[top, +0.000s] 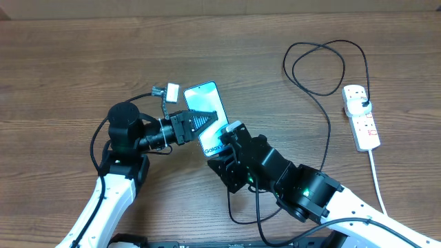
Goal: Plug charger to phone and switch on socket
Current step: 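Withdraw the right gripper down and away from the phone, then lower the phone flat onto the table with the left gripper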
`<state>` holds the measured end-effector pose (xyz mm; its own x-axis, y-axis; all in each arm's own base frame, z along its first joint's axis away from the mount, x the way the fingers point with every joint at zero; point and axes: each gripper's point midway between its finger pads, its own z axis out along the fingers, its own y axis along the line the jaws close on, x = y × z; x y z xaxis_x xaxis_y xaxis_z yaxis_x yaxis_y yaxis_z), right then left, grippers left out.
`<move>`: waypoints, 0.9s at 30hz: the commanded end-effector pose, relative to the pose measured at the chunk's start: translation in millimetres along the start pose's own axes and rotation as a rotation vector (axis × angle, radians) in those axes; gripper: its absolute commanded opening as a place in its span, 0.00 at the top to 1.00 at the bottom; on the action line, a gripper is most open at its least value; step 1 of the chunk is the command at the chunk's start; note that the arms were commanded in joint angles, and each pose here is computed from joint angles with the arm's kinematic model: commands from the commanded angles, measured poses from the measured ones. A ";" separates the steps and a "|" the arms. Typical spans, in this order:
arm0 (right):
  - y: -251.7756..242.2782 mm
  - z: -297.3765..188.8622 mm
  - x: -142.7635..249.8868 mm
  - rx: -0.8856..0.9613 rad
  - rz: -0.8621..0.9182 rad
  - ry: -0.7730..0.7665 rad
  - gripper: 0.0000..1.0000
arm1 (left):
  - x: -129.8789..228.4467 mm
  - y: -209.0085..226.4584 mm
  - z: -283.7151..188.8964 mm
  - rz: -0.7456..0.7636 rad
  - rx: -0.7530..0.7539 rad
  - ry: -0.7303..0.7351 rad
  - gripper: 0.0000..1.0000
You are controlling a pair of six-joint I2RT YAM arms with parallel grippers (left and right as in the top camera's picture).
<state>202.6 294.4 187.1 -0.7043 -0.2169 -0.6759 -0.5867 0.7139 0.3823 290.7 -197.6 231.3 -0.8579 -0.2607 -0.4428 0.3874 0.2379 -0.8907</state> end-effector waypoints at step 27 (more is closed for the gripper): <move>-1.0 -137.1 1.5 -0.011 0.011 -0.156 0.00 | -4.5 70.6 23.2 0.046 -0.327 0.317 0.96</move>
<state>144.6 204.5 261.9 -0.6508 -0.1255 -0.7488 -0.5914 0.7023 0.3963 327.9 -189.8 179.6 -0.9439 -0.1232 -0.3064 0.1667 0.6230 -0.7642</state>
